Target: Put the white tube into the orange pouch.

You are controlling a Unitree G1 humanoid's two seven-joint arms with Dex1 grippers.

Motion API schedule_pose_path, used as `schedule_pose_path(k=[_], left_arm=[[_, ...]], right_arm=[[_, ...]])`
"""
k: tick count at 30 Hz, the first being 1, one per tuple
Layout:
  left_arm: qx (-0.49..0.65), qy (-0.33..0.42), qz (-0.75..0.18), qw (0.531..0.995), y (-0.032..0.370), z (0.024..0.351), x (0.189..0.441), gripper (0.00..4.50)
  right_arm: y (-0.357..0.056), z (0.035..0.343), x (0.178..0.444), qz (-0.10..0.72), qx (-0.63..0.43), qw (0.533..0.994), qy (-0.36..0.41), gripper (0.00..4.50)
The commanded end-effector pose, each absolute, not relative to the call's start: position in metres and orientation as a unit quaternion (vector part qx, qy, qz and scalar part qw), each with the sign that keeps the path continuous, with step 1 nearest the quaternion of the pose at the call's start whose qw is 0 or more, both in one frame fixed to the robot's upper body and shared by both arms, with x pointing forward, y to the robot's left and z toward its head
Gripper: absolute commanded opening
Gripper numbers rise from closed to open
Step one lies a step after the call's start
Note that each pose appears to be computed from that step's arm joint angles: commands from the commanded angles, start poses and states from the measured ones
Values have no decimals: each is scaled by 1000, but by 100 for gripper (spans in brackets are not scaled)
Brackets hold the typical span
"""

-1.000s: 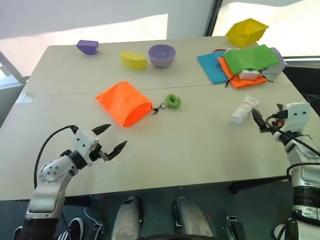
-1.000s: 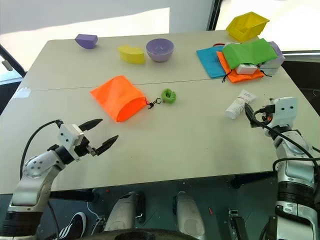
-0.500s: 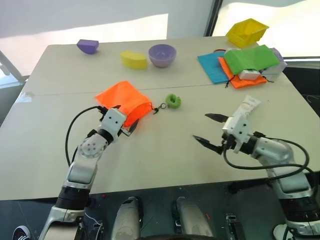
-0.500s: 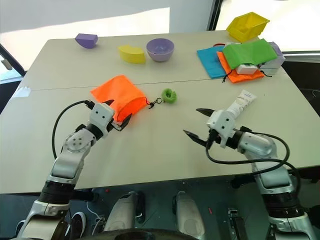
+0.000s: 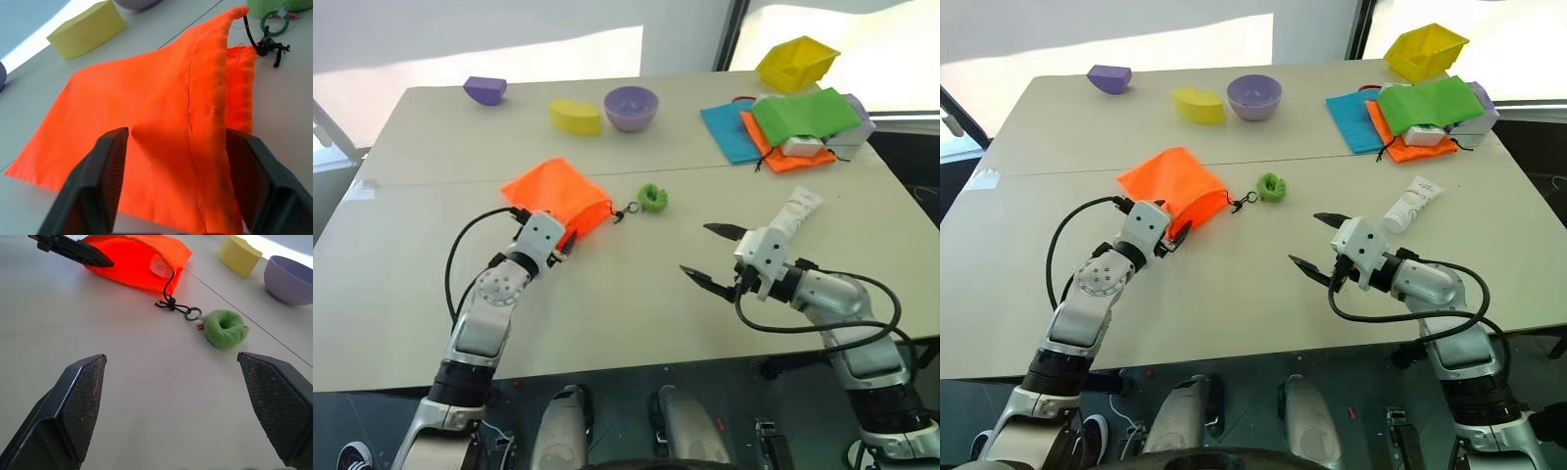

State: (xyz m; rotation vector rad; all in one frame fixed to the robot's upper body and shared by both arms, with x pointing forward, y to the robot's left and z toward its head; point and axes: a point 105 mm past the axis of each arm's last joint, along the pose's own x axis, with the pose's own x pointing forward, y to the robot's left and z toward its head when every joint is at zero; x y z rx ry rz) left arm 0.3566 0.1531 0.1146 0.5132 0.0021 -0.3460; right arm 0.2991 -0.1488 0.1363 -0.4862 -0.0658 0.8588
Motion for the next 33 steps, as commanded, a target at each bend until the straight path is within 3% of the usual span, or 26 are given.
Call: schedule_pose_path(k=[1,3,4,11,20,24,29,33], left_arm=[[249,-14,-150,957,160,126,355,117],[242,-3,-163,956,156,120,352,10],[239,0,-168,956,155,118,350,5],[226,6,-202,953,150,117,339,5],[231,4,-250,940,143,124,318,5],[233,5,-261,937,142,128,309,5],[237,-19,-244,940,137,135,318,5],[241,-25,-247,938,134,135,319,5]], right_arm=[[-148,146,300,405,-240,880,-58,450],[-149,146,301,403,-244,880,-58,450],[-150,146,302,403,-245,880,-59,450],[-169,149,313,360,-257,895,-59,450],[-228,149,334,244,-278,929,-12,450],[-249,153,338,197,-240,950,15,450],[-287,152,355,27,-163,984,69,450],[-275,145,357,-22,-80,989,123,450]])
